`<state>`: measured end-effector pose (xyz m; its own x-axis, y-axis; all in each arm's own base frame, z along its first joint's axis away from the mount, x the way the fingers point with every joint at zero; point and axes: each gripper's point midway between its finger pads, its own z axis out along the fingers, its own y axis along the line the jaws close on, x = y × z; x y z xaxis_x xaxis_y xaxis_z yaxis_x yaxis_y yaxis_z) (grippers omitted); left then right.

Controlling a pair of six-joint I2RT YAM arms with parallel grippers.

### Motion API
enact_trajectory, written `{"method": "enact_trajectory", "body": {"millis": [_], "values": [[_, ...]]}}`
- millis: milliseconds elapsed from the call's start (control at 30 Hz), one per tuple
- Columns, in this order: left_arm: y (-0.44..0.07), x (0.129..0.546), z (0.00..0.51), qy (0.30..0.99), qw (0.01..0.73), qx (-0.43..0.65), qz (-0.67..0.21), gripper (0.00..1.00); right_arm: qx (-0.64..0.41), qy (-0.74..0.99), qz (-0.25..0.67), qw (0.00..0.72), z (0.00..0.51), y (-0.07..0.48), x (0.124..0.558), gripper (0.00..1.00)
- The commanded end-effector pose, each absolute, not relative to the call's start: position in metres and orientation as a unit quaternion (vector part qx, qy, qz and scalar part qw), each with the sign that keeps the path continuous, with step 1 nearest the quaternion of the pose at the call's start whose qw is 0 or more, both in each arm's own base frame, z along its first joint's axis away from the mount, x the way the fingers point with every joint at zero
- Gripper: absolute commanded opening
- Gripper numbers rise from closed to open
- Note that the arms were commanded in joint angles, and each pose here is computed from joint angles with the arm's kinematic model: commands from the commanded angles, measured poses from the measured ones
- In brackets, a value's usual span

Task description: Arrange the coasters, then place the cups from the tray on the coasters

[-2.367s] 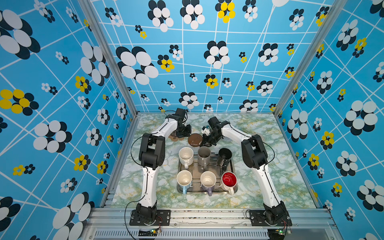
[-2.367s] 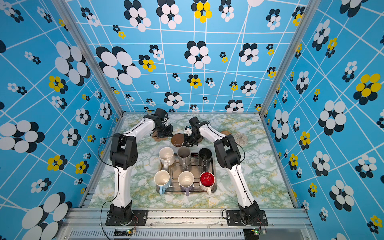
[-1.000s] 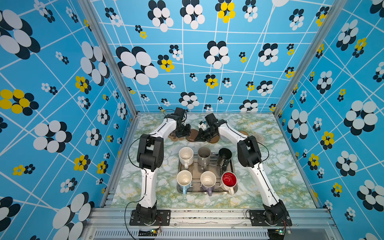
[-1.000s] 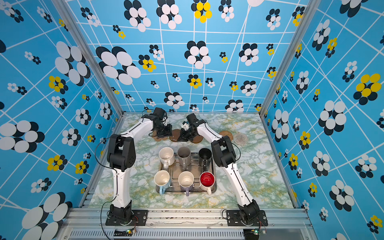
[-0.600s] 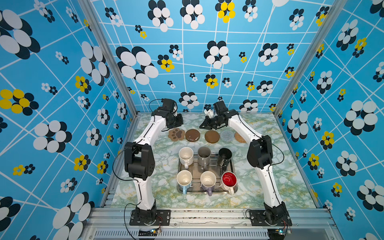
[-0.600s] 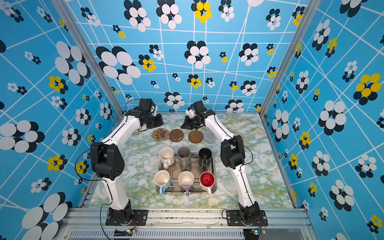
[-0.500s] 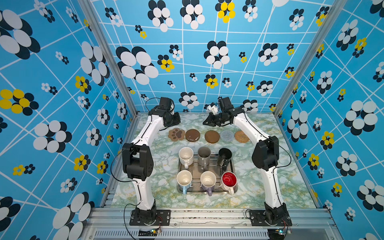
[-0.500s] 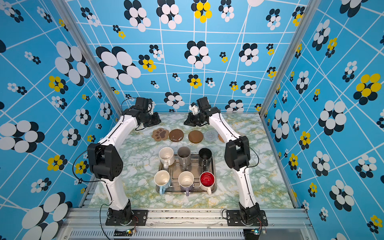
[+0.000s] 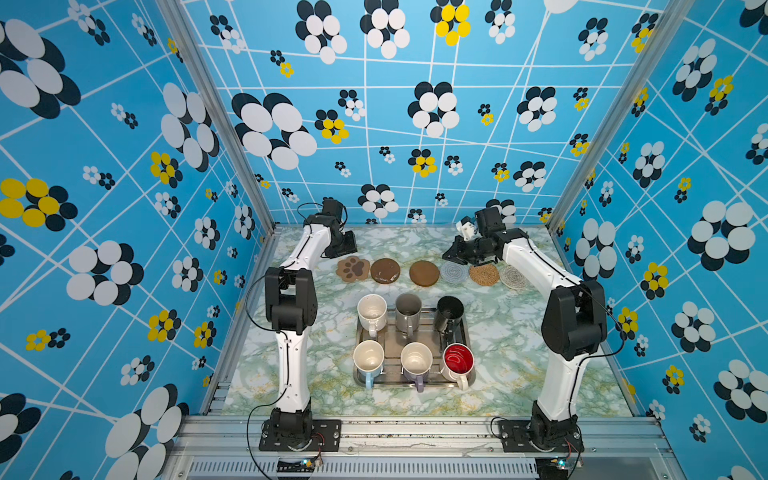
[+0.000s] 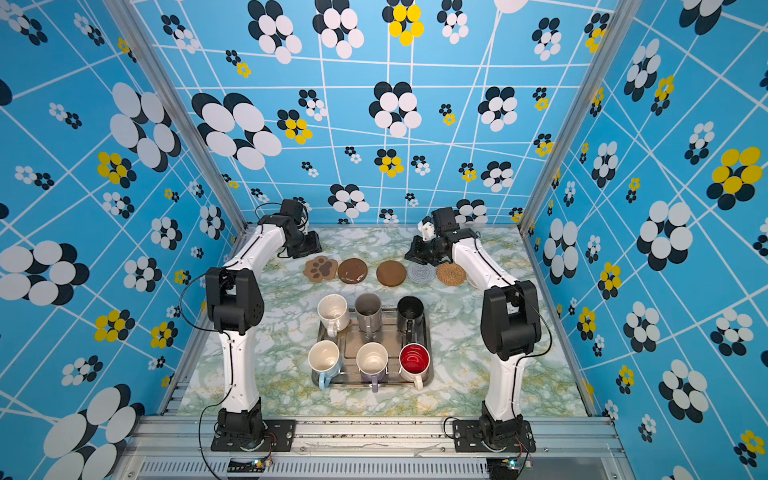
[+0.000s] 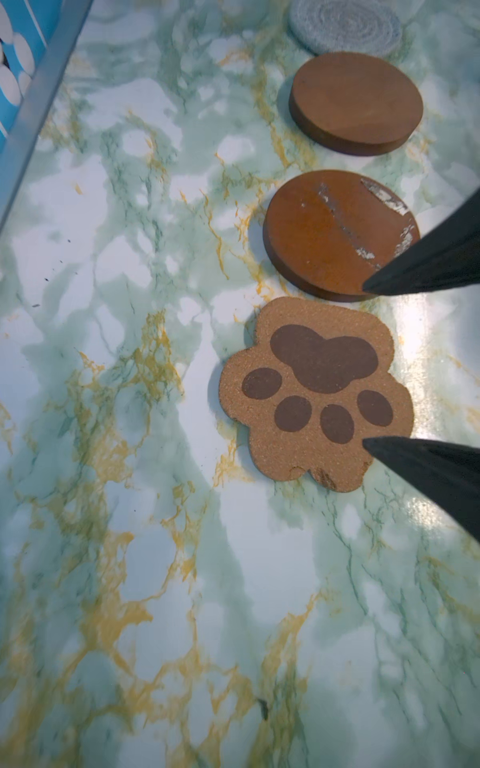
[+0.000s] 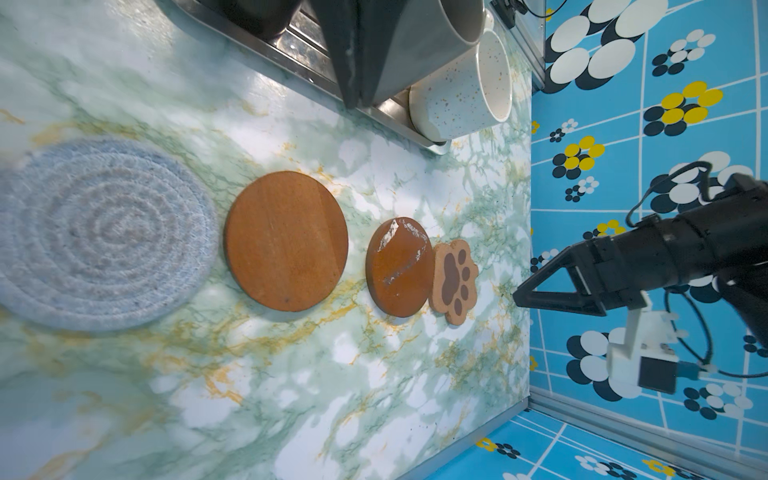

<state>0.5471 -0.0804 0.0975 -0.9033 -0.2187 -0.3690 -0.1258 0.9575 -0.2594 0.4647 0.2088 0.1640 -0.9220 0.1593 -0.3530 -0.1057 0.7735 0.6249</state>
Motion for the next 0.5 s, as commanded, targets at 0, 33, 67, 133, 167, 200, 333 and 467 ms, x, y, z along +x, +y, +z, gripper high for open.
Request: {"method": "enact_trajectory", "body": {"millis": [0,33,67,133,167,200,333,467], "values": [[-0.079,0.548,0.083,0.975,0.177,-0.092,-0.102,0.60,0.015,0.912,0.341,0.228,0.180,0.205,0.466,0.00],[-0.080,0.548,0.078,0.976,0.172,-0.092,-0.099,0.61,0.016,0.914,0.340,0.222,0.175,0.204,0.463,0.00],[-0.082,0.549,0.075,0.977,0.169,-0.091,-0.097,0.61,0.019,0.917,0.338,0.213,0.167,0.203,0.459,0.00],[-0.082,0.551,0.068,0.978,0.166,-0.092,-0.085,0.63,0.020,0.918,0.336,0.210,0.164,0.201,0.457,0.00],[-0.082,0.552,0.065,0.979,0.165,-0.092,-0.080,0.64,0.019,0.919,0.334,0.210,0.163,0.201,0.456,0.00],[-0.082,0.553,0.062,0.979,0.164,-0.092,-0.074,0.64,0.019,0.919,0.334,0.210,0.163,0.201,0.455,0.00],[-0.082,0.555,0.054,0.984,0.158,-0.078,-0.036,0.65,0.022,0.921,0.330,0.207,0.160,0.197,0.452,0.01],[-0.085,0.554,0.048,0.988,0.150,-0.045,0.013,0.65,0.026,0.922,0.328,0.203,0.155,0.195,0.449,0.01]]}}
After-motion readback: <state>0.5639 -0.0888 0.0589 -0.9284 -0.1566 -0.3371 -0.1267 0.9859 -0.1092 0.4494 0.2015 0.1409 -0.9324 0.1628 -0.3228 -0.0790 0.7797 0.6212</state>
